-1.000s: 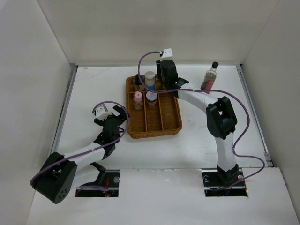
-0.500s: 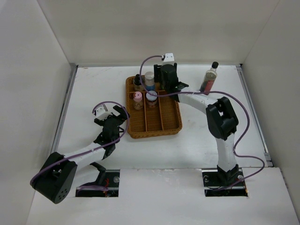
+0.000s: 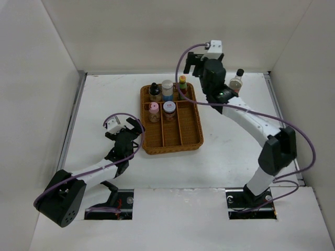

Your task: Organize the condiment bottles

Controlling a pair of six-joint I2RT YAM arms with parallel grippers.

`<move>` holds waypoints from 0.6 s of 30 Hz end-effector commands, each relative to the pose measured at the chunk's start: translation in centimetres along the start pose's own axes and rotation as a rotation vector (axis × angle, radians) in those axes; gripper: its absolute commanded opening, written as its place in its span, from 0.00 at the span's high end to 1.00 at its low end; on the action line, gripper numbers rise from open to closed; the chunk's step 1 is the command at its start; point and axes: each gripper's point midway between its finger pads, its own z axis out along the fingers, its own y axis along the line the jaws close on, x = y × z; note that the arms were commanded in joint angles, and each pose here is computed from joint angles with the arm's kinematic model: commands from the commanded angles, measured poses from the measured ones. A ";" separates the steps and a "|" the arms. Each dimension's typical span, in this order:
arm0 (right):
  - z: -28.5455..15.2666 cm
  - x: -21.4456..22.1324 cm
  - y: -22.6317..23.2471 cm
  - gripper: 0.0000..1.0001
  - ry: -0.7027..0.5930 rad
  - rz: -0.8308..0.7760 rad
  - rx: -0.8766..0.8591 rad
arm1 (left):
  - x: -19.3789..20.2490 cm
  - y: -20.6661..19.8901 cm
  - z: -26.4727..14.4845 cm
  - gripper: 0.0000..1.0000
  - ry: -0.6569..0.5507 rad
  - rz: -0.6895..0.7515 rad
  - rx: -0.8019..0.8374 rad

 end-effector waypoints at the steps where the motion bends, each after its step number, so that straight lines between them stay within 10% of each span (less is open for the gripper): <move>1: -1.4 -4.0 -6.6 0.02 -0.073 0.017 0.138 | -1.3 -1.1 0.1 0.00 -0.038 -0.053 0.034; 8: -3.4 -2.9 -22.0 0.00 -0.024 -0.045 0.518 | -0.9 -1.2 0.2 0.00 -0.026 -0.048 0.036; 18: 0.0 4.9 -25.7 0.03 0.148 -0.028 0.541 | -1.1 -1.1 0.2 0.00 -0.032 -0.052 0.033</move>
